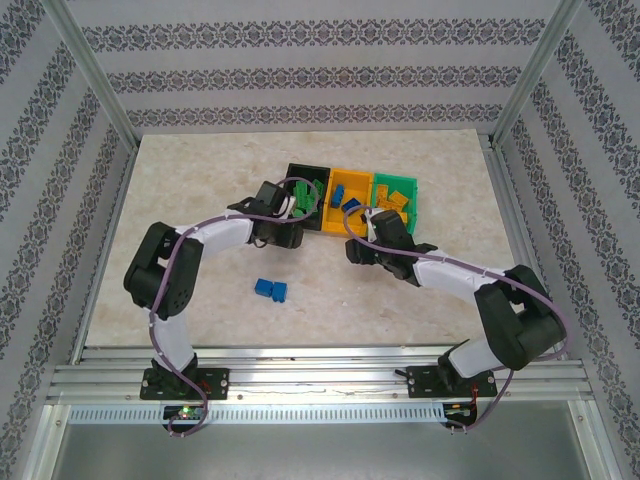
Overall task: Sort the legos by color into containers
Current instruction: Pick up the lego from the center of the table, then place the lego in the container.
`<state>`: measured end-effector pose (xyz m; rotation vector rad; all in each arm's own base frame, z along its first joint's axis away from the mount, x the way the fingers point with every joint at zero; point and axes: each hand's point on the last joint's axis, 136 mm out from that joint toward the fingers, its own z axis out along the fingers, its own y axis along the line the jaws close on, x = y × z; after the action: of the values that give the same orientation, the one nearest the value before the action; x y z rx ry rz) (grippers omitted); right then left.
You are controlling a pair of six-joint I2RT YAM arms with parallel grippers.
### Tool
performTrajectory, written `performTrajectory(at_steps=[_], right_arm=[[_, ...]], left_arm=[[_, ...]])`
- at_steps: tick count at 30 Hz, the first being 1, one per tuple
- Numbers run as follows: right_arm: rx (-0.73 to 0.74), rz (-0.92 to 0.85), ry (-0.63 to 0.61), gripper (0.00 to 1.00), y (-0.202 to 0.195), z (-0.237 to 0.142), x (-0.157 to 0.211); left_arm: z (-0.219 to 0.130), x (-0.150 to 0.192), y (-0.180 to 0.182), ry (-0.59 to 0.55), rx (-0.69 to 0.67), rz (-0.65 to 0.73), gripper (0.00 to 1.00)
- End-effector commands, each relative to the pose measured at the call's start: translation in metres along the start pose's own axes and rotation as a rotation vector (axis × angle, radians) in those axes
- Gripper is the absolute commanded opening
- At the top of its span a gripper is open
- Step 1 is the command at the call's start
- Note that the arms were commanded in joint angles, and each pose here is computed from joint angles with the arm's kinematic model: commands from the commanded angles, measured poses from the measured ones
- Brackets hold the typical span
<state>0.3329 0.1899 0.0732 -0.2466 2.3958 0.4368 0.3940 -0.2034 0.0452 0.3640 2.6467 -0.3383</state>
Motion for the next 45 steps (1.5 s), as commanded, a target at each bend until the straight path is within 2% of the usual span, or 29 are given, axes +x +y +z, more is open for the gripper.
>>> performTrajectory(at_steps=[1, 3, 6, 14, 21, 26, 36, 42, 45], right_arm=[[-0.024, 0.025, -0.048, 0.6, 0.001, -0.006, -0.011], [-0.03, 0.029, -0.052, 0.6, 0.002, -0.006, -0.012], [-0.034, 0.034, -0.054, 0.6, 0.003, -0.007, -0.011], [-0.087, 0.101, -0.063, 0.6, 0.003, -0.007, -0.012], [-0.116, 0.182, -0.114, 0.59, -0.004, -0.014, -0.015], [-0.186, 0.283, -0.172, 0.58, -0.004, -0.018, -0.017], [-0.176, 0.369, -0.245, 0.59, -0.024, -0.032, -0.018], [-0.178, 0.381, -0.25, 0.59, -0.027, -0.033, -0.019], [-0.175, 0.38, -0.254, 0.59, -0.028, -0.034, -0.019]], left_arm=[[0.002, 0.008, 0.001, 0.057, -0.048, 0.042, 0.53], [0.004, 0.008, -0.001, 0.068, -0.042, 0.042, 0.43], [0.002, 0.007, -0.005, 0.067, -0.04, 0.048, 0.37], [-0.037, -0.013, -0.032, -0.018, -0.008, 0.074, 0.34], [-0.078, -0.055, -0.076, -0.167, 0.075, 0.095, 0.35], [-0.092, -0.084, -0.105, -0.263, 0.112, 0.125, 0.36], [-0.048, -0.123, -0.13, -0.208, 0.066, 0.185, 0.37], [-0.008, -0.124, -0.129, -0.11, -0.001, 0.209, 0.42], [0.0, -0.123, -0.128, -0.079, -0.026, 0.221, 0.46]])
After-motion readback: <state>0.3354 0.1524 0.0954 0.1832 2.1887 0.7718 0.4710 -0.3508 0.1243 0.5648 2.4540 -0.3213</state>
